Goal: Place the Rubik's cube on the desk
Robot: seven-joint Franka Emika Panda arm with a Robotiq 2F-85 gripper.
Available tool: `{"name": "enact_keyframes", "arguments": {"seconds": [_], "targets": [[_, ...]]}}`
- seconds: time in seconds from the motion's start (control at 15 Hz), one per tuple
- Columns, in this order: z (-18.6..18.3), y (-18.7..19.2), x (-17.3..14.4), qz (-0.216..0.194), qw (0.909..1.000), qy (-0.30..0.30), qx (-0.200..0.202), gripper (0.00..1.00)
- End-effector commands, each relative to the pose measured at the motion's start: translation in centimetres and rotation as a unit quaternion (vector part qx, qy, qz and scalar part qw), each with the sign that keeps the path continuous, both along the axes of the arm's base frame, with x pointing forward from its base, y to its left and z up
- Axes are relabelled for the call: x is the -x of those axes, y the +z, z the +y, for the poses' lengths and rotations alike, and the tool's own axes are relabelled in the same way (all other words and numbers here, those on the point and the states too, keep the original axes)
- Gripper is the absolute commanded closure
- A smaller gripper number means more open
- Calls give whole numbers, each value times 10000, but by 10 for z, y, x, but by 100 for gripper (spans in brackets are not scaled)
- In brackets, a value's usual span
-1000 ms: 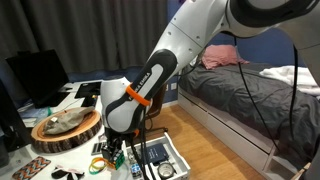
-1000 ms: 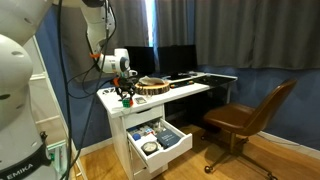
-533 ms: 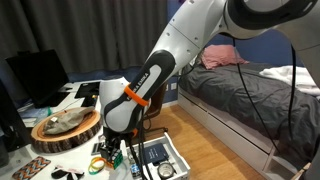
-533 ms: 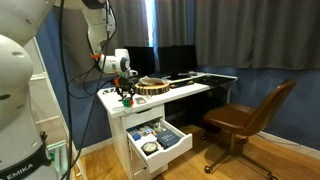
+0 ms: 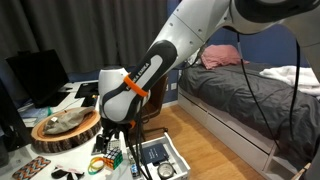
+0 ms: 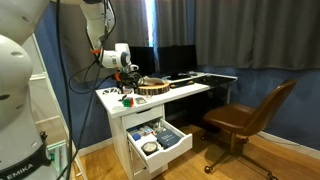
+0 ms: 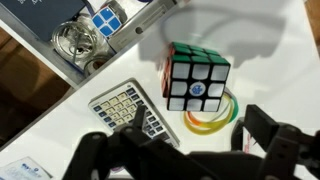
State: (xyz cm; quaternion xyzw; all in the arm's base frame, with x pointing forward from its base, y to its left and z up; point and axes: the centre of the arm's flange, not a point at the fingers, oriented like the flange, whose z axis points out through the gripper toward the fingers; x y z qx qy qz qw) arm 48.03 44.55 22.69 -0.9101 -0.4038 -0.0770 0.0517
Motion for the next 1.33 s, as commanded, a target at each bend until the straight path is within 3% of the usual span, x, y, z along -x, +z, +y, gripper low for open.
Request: {"name": "enact_keyframes", "arguments": {"seconds": [0.0, 0.2, 0.4, 0.67, 0.87, 0.93, 1.27], "targets": [[-37, 65, 27, 50, 9990, -423, 138, 0], [-73, 99, 49, 86, 9977, -633, 223, 0], [-109, 123, 71, -70, 9965, -829, 54, 0], [-150, 143, 95, -228, 9917, -931, -856, 0], [-171, 139, 102, -235, 9891, -577, -1332, 0], [-134, 138, 81, -251, 9909, -862, -1005, 0], [-136, 139, 91, -264, 9908, -679, -1138, 0]]}}
